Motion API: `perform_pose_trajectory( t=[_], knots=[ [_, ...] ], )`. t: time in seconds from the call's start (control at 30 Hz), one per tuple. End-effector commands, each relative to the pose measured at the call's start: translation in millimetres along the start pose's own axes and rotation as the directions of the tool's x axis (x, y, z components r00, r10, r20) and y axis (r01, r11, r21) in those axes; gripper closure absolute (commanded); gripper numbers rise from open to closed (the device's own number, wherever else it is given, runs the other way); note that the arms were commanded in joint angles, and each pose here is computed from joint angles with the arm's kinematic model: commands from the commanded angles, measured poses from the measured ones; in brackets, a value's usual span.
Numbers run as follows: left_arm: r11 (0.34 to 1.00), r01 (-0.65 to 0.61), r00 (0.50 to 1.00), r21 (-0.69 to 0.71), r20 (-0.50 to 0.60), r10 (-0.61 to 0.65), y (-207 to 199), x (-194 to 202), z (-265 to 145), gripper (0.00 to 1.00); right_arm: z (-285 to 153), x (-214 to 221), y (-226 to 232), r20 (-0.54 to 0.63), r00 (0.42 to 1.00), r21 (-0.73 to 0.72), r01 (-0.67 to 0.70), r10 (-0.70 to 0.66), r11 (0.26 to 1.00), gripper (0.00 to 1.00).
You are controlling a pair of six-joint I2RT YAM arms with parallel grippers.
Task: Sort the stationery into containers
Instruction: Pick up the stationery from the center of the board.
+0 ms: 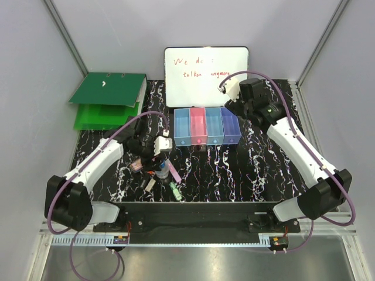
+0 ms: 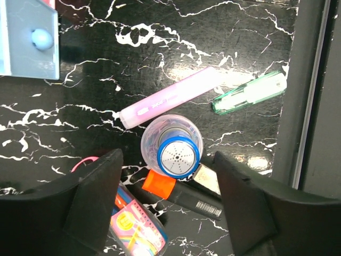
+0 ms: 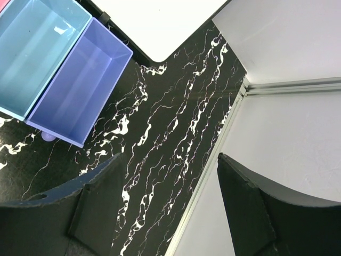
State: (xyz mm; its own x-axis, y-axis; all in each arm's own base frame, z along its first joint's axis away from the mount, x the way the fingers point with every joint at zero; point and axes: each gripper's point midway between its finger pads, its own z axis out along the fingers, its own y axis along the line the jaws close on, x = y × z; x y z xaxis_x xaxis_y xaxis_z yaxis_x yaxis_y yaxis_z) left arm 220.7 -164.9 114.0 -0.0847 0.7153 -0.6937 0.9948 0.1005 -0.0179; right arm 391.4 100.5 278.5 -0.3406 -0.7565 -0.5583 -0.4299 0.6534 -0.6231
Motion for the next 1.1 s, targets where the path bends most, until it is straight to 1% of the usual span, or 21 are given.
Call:
perform_pose_trajectory(
  t=[0.0,0.1,0.27,0.33,0.4,0.43,0.47,0.53,0.6,0.67,0.7,0.73,0.83,1.0,1.07],
  knots=[
    [0.999,-0.049,0.998,0.006,0.032,0.048,7,-14,0,0.31,-11,-9,-14,0.044,0.999,0.057,-0.010,0.007,0.998,0.24],
    [0.999,-0.042,0.999,0.016,0.028,0.042,7,-12,3,0.40,-10,-8,-14,0.041,0.999,0.059,-0.008,0.005,0.998,0.24],
    [0.999,-0.037,0.999,0.019,0.023,0.037,8,-10,7,0.43,-9,-5,-11,0.034,0.999,0.058,-0.004,0.002,0.998,0.25],
    [0.999,-0.036,0.999,0.015,0.023,0.036,8,-9,8,0.48,-9,-3,-11,0.032,0.999,0.061,-0.002,0.000,0.998,0.25],
    [0.999,-0.030,0.999,0.016,0.022,0.030,7,-8,10,0.57,-9,-2,-11,0.029,1.000,0.062,-0.003,0.001,0.998,0.25],
    [0.999,-0.031,0.999,0.016,0.019,0.031,8,-7,11,0.63,-9,-1,-11,0.028,1.000,0.064,-0.001,-0.001,0.998,0.25],
    [1.000,-0.027,0.999,0.014,0.017,0.027,8,-7,12,0.77,-9,0,-11,0.028,1.000,0.065,-0.001,-0.001,0.998,0.25],
    [1.000,-0.027,1.000,0.013,0.016,0.027,9,-7,13,0.79,-9,1,-10,0.024,1.000,0.065,0.003,-0.005,0.998,0.25],
    [1.000,-0.023,1.000,0.009,0.015,0.023,9,-7,13,0.85,-9,3,-10,0.023,1.000,0.068,0.004,-0.005,0.998,0.25],
    [1.000,-0.021,1.000,0.008,0.010,0.021,8,-7,13,0.89,-10,3,-10,0.023,1.000,0.068,0.005,-0.007,0.998,0.25],
    [1.000,-0.024,1.000,0.006,0.010,0.024,8,-7,12,0.95,-9,4,-10,0.022,1.000,0.069,0.006,-0.008,0.998,0.26],
    [1.000,-0.030,1.000,-0.004,0.003,0.030,9,-7,11,0.97,-9,4,-10,0.022,1.000,0.071,0.006,-0.007,0.997,0.25],
    [0.998,-0.046,0.999,-0.031,0.002,0.046,12,-12,5,0.98,-9,6,-11,0.019,1.000,0.074,0.009,-0.010,0.997,0.26],
    [0.991,-0.077,0.997,-0.108,0.018,0.079,31,-36,-14,0.99,-10,8,-12,0.015,1.000,0.080,0.013,-0.014,0.997,0.26],
    [0.988,-0.078,0.997,-0.129,0.006,0.080,40,-42,-19,1.00,-8,11,-10,0.008,1.000,0.075,0.018,-0.018,0.997,0.26]
  ],
)
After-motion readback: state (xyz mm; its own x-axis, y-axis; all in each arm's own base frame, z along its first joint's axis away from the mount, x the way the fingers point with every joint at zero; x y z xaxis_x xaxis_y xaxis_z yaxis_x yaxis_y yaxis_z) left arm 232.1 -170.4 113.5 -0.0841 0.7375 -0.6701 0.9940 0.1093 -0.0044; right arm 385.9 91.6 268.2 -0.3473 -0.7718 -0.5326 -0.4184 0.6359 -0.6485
